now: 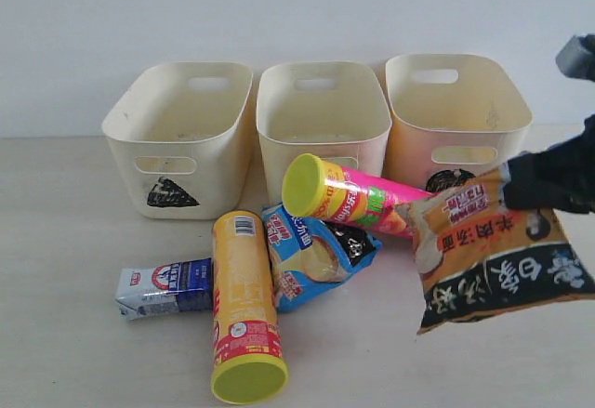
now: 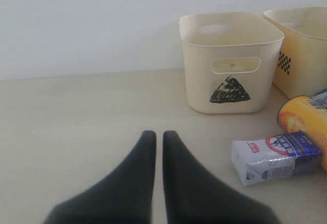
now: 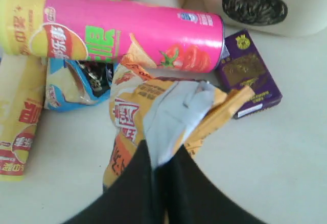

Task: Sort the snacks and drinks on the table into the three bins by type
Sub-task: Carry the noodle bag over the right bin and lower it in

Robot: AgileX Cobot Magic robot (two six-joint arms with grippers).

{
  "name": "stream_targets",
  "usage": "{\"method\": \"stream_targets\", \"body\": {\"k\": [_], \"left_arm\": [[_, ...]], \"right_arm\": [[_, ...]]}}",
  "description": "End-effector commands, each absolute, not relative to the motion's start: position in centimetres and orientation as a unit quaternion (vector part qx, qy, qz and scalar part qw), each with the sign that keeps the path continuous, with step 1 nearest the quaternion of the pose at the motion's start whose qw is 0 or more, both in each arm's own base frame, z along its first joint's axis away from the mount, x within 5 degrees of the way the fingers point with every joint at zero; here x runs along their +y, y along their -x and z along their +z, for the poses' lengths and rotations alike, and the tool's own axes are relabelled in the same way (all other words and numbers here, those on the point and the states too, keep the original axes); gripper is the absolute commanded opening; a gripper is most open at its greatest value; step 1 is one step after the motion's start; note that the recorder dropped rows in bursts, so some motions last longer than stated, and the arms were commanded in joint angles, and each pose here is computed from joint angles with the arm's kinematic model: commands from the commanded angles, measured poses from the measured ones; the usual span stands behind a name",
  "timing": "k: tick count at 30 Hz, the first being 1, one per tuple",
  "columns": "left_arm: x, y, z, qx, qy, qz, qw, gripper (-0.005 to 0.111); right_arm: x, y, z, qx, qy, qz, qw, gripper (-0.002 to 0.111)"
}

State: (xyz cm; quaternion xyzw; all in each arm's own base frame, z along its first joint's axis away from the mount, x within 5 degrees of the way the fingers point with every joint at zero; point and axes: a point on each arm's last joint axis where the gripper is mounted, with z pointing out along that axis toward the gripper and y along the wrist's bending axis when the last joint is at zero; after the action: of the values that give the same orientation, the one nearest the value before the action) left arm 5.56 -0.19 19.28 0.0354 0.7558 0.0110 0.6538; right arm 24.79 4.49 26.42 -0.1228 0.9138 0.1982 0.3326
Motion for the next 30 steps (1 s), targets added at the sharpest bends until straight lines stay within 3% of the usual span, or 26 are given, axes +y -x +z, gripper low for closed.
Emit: {"method": "stream_targets", "body": {"k": [1, 9, 16, 22, 30], "left_arm": [[-0.2, -5.6, 19.3, 0.753, -0.035, 0.013, 0.657, 0.004], [-0.2, -5.6, 19.3, 0.753, -0.035, 0.013, 0.657, 0.004], [-0.2, -5.6, 19.3, 0.753, -0.035, 0.013, 0.657, 0.004], [-0.2, -5.6, 19.3, 0.753, -0.035, 0.013, 0.657, 0.004], [-0.2, -5.6, 19.3, 0.753, -0.035, 0.013, 0.657, 0.004]], "right_arm": [[4.2, -25.3, 30.8, 0.902, 0.133, 0.178, 0.370, 0.000], [3.4, -27.6, 38.5, 0.858, 0.128, 0.122, 0.482, 0.000], [3.1, -32.3, 41.9, 0.832, 0.117, 0.101, 0.533, 0.000], [3.1, -38.5, 40.3, 0.837, 0.114, 0.092, 0.527, 0.000], [2.9, -45.6, 35.0, 0.845, 0.093, 0.081, 0.520, 0.000]]}}
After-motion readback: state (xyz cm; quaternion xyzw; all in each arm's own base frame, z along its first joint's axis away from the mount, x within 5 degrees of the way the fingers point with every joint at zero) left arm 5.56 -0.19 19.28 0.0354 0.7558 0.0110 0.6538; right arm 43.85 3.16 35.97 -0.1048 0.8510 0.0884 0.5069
